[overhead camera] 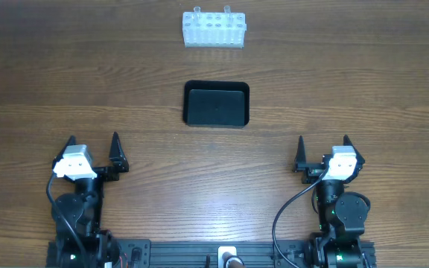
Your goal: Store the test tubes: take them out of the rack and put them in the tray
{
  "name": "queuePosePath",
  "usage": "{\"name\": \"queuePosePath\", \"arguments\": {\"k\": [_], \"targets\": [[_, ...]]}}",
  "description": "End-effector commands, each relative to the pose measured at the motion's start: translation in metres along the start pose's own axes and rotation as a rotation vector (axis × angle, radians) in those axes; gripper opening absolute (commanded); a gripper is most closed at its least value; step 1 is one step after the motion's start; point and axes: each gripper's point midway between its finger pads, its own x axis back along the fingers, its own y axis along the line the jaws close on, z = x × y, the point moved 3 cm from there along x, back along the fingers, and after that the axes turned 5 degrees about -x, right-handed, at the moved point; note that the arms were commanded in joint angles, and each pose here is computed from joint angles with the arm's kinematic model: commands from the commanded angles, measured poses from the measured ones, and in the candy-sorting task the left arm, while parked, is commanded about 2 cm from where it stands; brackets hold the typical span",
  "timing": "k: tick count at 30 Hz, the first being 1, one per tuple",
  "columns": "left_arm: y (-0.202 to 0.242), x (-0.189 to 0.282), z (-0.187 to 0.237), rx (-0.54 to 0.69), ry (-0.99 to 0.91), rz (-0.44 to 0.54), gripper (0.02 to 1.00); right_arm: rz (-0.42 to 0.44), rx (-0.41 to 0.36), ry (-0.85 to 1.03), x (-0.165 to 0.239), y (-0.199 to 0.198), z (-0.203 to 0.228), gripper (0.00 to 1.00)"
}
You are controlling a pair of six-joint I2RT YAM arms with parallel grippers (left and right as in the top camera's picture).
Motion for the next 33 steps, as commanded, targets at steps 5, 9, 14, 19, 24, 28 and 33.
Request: {"name": "queuePosePath", "arguments": {"k": [5, 9, 14, 19, 24, 28, 33], "targets": [[-0.003, 0.000, 0.002, -0.014, 0.004, 0.018, 0.998, -0.005, -0.007, 0.000, 0.000, 0.000, 0.001, 0.991], [-0.002, 0.000, 0.002, -0.015, 0.003, 0.016, 0.996, -0.005, -0.007, 0.000, 0.000, 0.000, 0.001, 0.991], [-0.004, 0.000, 0.000, -0.012, 0.000, 0.026, 0.998, -0.005, -0.007, -0.001, 0.000, 0.000, 0.001, 0.993], [-0.005, 0.000, -0.017, -0.011, 0.010, 0.029, 0.996, -0.005, -0.007, 0.000, 0.000, 0.000, 0.001, 0.993], [-0.007, -0.006, -0.056, -0.011, 0.023, 0.029, 0.998, -0.005, -0.007, -0.001, 0.000, 0.000, 0.001, 0.991], [-0.008, -0.018, -0.088, -0.010, 0.043, 0.028, 0.996, -0.005, -0.007, 0.000, 0.000, 0.000, 0.001, 0.991], [-0.011, -0.042, -0.128, -0.010, 0.069, 0.035, 0.996, -0.005, -0.007, 0.000, 0.000, 0.000, 0.001, 0.991]]}}
